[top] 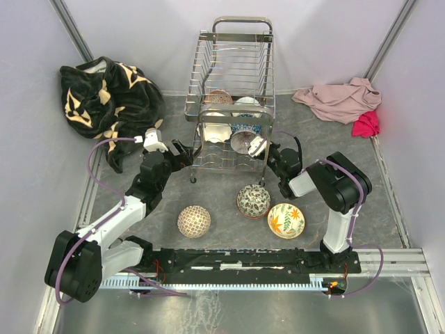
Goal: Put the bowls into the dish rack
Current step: Place the bowl in the dish rack.
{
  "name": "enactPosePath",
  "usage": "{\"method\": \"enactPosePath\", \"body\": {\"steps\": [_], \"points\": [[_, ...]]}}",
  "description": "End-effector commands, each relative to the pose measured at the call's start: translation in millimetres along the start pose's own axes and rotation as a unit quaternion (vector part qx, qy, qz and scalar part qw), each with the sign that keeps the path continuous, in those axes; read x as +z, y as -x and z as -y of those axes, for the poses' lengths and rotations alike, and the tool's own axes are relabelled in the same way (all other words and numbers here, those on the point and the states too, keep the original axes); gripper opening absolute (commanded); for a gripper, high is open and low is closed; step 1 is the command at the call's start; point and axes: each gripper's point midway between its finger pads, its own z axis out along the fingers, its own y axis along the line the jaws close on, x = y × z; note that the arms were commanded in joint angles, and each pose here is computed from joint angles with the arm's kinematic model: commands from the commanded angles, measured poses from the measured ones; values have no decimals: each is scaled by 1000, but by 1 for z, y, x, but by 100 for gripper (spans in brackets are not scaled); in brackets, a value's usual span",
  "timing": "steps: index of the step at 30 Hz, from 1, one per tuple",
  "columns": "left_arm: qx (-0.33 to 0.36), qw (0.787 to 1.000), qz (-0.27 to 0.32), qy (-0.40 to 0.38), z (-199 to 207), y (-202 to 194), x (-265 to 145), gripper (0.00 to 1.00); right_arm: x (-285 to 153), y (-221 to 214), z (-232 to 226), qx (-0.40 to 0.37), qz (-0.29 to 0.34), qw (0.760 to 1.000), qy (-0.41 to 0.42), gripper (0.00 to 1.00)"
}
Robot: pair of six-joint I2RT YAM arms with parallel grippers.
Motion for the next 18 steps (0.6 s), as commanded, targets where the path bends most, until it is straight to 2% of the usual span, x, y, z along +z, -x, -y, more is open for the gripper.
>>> {"method": "enactPosePath", "body": {"steps": [1, 5, 8, 13, 18], "points": [[4, 1000, 16, -22, 12, 11, 1, 99, -1, 31, -9, -4, 62, 998, 12, 30], [3, 1000, 19, -22, 13, 14, 0, 99, -4, 32, -4, 11, 59, 998, 3, 50], [5, 1000, 20, -21, 13, 17, 0, 99, -6, 36, 6, 39, 54, 998, -21, 58], [14, 999, 29, -9, 12, 28, -4, 99, -9, 41, 46, 138, 27, 983, -116, 75], [12, 999, 30, -8, 14, 34, -8, 99, -4, 38, 55, 226, -68, 965, -115, 77]]}}
